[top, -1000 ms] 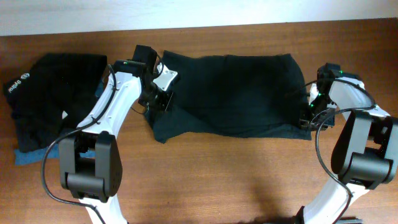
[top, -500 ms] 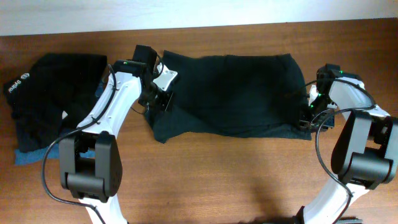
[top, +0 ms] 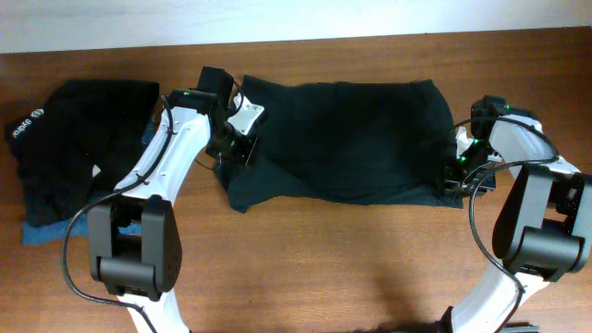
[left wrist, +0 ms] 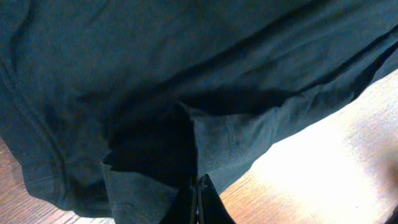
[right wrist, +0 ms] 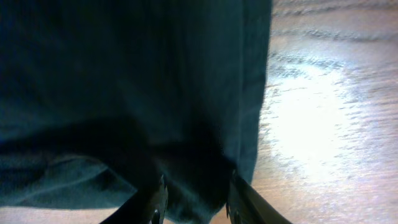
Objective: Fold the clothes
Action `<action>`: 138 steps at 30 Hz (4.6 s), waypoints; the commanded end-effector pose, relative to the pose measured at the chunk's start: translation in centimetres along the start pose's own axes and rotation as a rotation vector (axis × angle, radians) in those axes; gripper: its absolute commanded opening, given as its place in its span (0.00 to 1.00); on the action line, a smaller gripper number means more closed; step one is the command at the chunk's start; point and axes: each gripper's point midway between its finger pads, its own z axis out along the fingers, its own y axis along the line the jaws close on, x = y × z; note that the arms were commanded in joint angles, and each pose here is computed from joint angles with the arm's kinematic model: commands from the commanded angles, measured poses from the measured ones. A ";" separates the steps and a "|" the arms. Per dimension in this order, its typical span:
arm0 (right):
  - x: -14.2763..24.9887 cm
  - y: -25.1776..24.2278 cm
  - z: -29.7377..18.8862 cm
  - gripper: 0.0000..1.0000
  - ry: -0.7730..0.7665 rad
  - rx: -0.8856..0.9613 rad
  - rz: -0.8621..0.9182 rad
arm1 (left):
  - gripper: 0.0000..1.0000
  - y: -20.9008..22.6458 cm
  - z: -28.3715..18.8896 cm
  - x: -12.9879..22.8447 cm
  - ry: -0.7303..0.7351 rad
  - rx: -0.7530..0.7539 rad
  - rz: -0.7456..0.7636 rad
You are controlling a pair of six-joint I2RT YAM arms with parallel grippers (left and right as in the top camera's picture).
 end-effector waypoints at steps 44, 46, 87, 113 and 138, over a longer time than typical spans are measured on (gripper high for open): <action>1.0 0.6 -0.4 0.38 0.045 -0.047 -0.027 | 0.01 -0.1 -0.9 -0.4 -0.025 -0.013 0.019; 1.0 0.6 -0.4 0.19 0.044 -0.047 -0.027 | 0.01 -0.1 -0.9 -0.4 -0.024 -0.013 0.019; -3.6 -3.7 -7.2 0.04 -0.177 0.019 0.164 | 0.00 3.4 -4.6 -5.6 -0.238 -0.097 0.031; -9.0 1.1 -8.6 0.05 -0.390 -0.086 0.049 | 0.01 1.6 -4.0 -7.6 -0.284 -0.126 0.105; -9.5 0.1 -7.1 0.23 -0.370 -0.011 0.063 | 0.45 3.4 1.2 -6.7 -0.162 -0.225 0.086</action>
